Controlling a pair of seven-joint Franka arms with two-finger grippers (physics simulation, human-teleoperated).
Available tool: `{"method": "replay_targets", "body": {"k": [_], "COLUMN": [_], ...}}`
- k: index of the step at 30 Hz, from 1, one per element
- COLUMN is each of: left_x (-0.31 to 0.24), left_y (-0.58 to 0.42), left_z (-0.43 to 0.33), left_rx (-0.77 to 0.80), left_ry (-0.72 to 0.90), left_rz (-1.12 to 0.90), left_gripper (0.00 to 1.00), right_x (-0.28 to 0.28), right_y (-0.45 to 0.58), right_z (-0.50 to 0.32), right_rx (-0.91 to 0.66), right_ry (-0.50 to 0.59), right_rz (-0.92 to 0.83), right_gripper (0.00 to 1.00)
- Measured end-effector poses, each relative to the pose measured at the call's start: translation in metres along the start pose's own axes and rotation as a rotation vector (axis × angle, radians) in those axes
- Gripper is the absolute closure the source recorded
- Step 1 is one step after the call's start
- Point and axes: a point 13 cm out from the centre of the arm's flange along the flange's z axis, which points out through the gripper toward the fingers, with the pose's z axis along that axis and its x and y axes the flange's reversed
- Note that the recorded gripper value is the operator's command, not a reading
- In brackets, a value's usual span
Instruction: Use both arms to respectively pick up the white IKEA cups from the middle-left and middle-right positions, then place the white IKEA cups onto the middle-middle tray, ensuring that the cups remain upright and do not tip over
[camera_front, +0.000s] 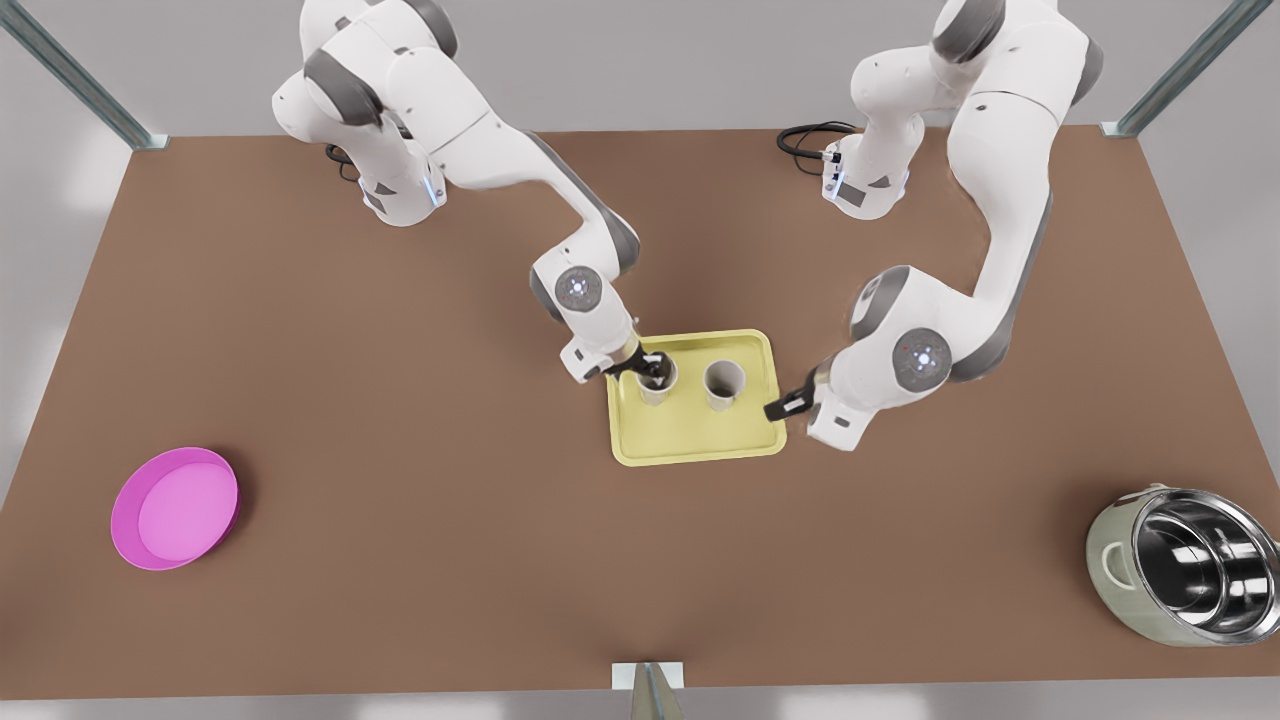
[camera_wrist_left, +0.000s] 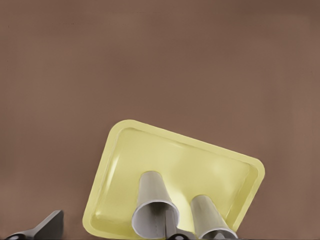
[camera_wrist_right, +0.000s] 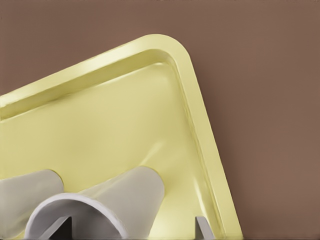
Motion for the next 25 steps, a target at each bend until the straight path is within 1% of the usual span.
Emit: {"method": "replay_targets", "body": {"k": [1, 2, 3, 4, 7, 8, 9, 10, 12, 13, 14, 16, 18, 19, 21, 25], "left_x": [-0.025, -0.047, -0.053, -0.048, -0.032, -0.026, -0.019, -0.015, -0.006, 0.000, 0.005, 0.011, 0.013, 0.014, 0.015, 0.011], "left_y": [0.017, 0.050, 0.108, 0.140, 0.174, 0.176, 0.177, 0.177, 0.175, 0.172, 0.169, 0.168, 0.172, 0.173, 0.175, 0.188], "left_z": [-0.056, -0.097, -0.132, -0.154, -0.178, -0.178, -0.174, -0.170, -0.164, -0.161, -0.159, -0.157, -0.157, -0.156, -0.156, -0.158], "left_rx": [-0.003, -0.030, -0.132, -0.197, -0.260, -0.270, -0.277, -0.278, -0.275, -0.274, -0.272, -0.269, -0.266, -0.266, -0.265, -0.259], "left_ry": [-0.057, -0.092, -0.160, -0.187, -0.152, -0.127, -0.095, -0.064, -0.016, 0.005, 0.024, 0.054, 0.075, 0.084, 0.097, 0.115], "left_rz": [-0.007, -0.023, -0.076, -0.102, -0.076, -0.051, -0.026, -0.002, 0.048, 0.077, 0.103, 0.143, 0.170, 0.183, 0.208, 0.232], "left_gripper": [0.00, 0.00, 0.00, 0.00, 0.00, 0.00, 0.00, 0.00, 0.00, 0.00, 0.00, 0.00, 0.00, 0.00, 0.00, 0.00], "right_x": [0.000, 0.000, -0.001, -0.002, -0.020, -0.041, -0.075, -0.121, -0.213, -0.247, -0.272, -0.313, -0.304, -0.292, -0.273, -0.248], "right_y": [0.002, 0.004, 0.008, 0.011, 0.011, -0.004, -0.037, -0.092, -0.235, -0.294, -0.333, -0.366, -0.382, -0.384, -0.397, -0.417], "right_z": [-0.006, -0.011, -0.021, -0.032, -0.070, -0.081, -0.090, -0.097, -0.121, -0.144, -0.177, -0.288, -0.389, -0.418, -0.439, -0.440], "right_rx": [-0.006, -0.012, -0.021, -0.031, -0.053, -0.045, -0.021, 0.020, 0.093, 0.119, 0.153, 0.194, 0.215, 0.227, 0.258, 0.297], "right_ry": [-0.003, -0.006, -0.011, -0.016, -0.029, -0.030, -0.023, -0.009, 0.008, 0.002, -0.023, -0.107, -0.153, -0.153, -0.112, -0.005], "right_rz": [0.002, 0.004, 0.006, 0.008, 0.036, 0.065, 0.114, 0.184, 0.343, 0.387, 0.382, 0.342, 0.310, 0.289, 0.259, 0.212], "right_gripper": [0.00, 0.00, 0.00, 0.00, 0.00, 0.00, 0.00, 0.00, 0.00, 0.00, 0.00, 0.00, 0.00, 0.00, 0.00, 0.00]}}
